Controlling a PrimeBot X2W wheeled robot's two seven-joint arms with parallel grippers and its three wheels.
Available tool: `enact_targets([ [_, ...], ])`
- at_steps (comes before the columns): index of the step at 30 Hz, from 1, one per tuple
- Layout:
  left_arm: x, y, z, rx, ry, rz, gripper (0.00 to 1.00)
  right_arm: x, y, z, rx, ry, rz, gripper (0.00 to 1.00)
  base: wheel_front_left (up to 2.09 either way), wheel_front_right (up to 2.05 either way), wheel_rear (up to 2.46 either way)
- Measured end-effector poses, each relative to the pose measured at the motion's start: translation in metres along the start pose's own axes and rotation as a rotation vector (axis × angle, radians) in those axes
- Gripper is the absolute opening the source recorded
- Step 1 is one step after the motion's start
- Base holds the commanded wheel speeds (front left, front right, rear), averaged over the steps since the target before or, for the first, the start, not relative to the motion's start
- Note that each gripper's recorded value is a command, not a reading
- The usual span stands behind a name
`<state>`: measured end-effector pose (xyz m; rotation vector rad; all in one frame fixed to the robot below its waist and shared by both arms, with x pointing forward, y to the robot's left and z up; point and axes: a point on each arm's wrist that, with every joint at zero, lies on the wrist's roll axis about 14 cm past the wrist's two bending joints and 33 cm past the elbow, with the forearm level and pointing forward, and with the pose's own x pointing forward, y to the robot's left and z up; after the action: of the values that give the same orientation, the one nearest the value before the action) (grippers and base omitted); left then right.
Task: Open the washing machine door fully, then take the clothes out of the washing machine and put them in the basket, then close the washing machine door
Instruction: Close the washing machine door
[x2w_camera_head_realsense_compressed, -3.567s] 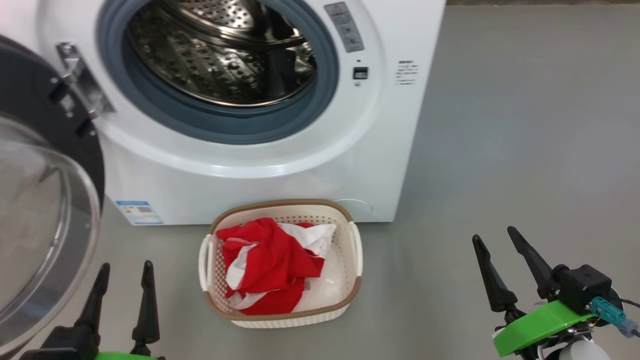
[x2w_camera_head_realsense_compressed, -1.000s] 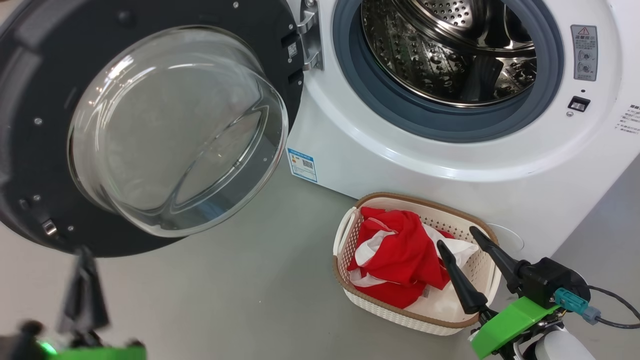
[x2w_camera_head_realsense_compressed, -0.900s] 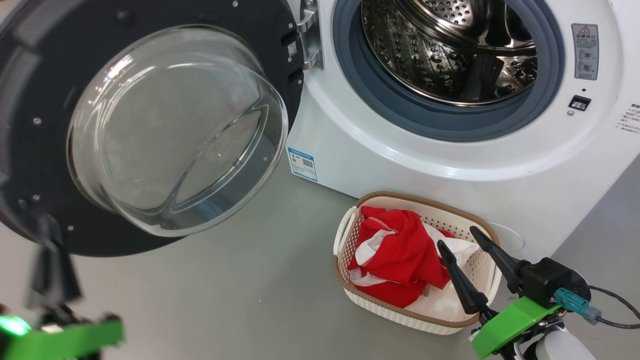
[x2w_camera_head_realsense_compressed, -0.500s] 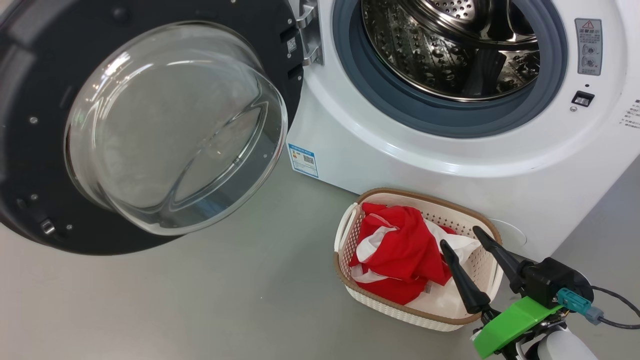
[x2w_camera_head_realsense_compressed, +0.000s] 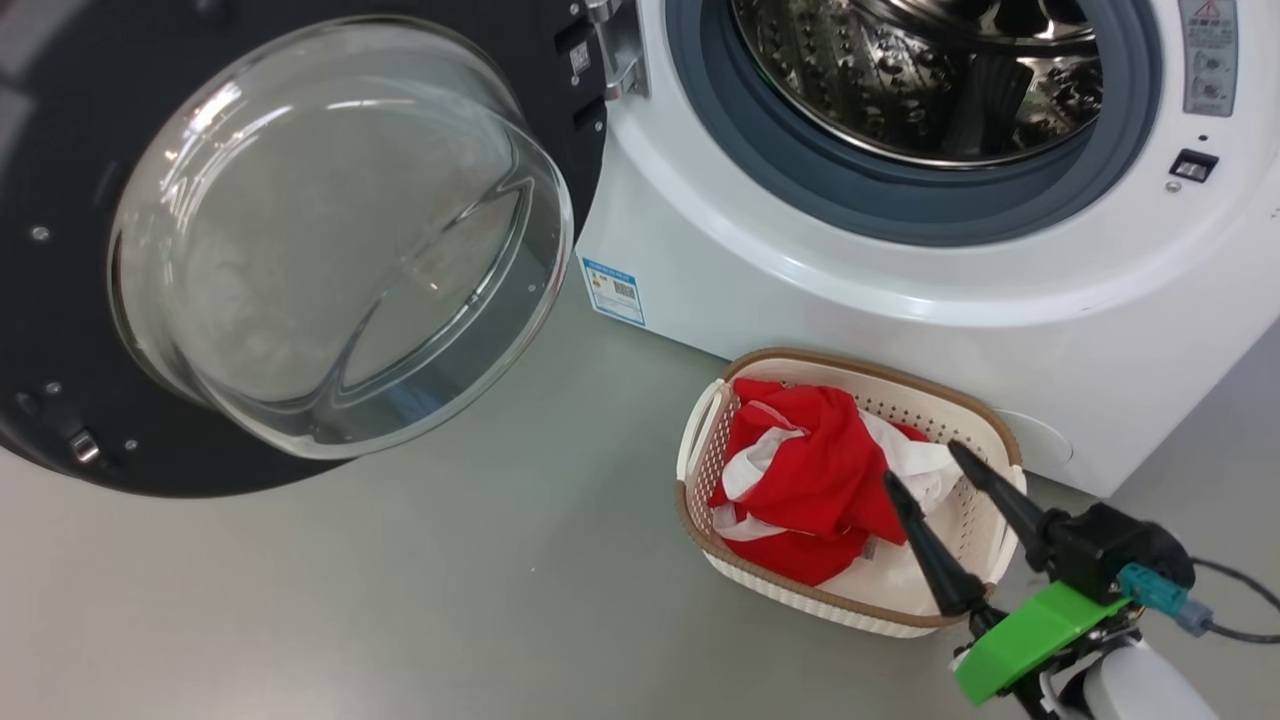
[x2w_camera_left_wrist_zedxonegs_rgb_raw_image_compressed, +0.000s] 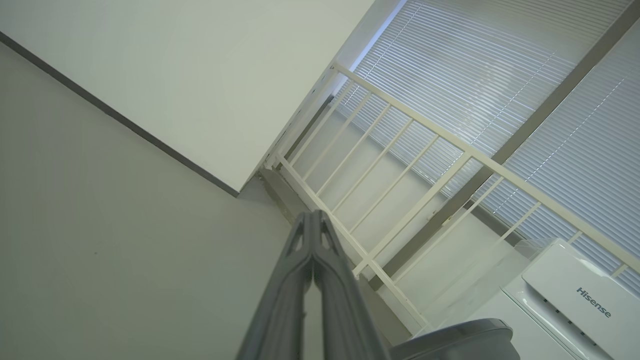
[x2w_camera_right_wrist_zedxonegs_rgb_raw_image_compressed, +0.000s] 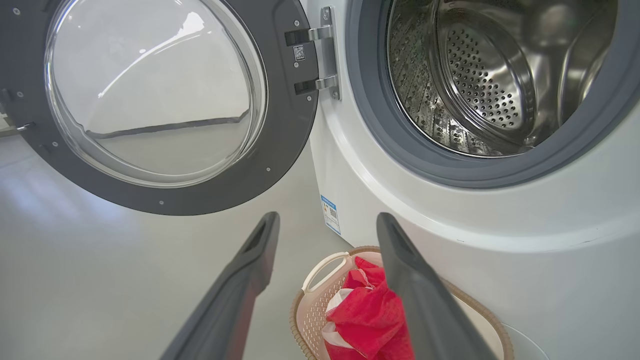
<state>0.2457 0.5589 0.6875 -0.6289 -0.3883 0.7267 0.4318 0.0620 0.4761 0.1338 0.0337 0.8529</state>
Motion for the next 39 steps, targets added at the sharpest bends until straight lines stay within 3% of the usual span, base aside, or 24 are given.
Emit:
enact_targets([
  [6, 0.013, -0.003, -0.035, -0.078, 0.236, 0.033, 0.00, 0.006, -0.006, -0.004, -0.011, 0.006, 0.012, 1.00, 0.00, 0.00, 0.00],
  [14, 0.012, 0.001, -0.084, -0.076, 0.482, 0.079, 0.00, 0.011, -0.014, -0.012, -0.012, 0.016, 0.017, 1.00, 0.00, 0.00, 0.00],
  [28, 0.007, -0.012, -0.120, -0.123, 0.647, 0.037, 0.00, 0.011, -0.023, -0.018, -0.010, 0.024, 0.003, 1.00, 0.00, 0.00, 0.00],
  [39, -0.016, -0.022, -0.132, -0.040, 0.777, -0.046, 0.00, 0.011, -0.023, -0.013, -0.016, 0.015, 0.000, 1.00, 0.00, 0.00, 0.00],
])
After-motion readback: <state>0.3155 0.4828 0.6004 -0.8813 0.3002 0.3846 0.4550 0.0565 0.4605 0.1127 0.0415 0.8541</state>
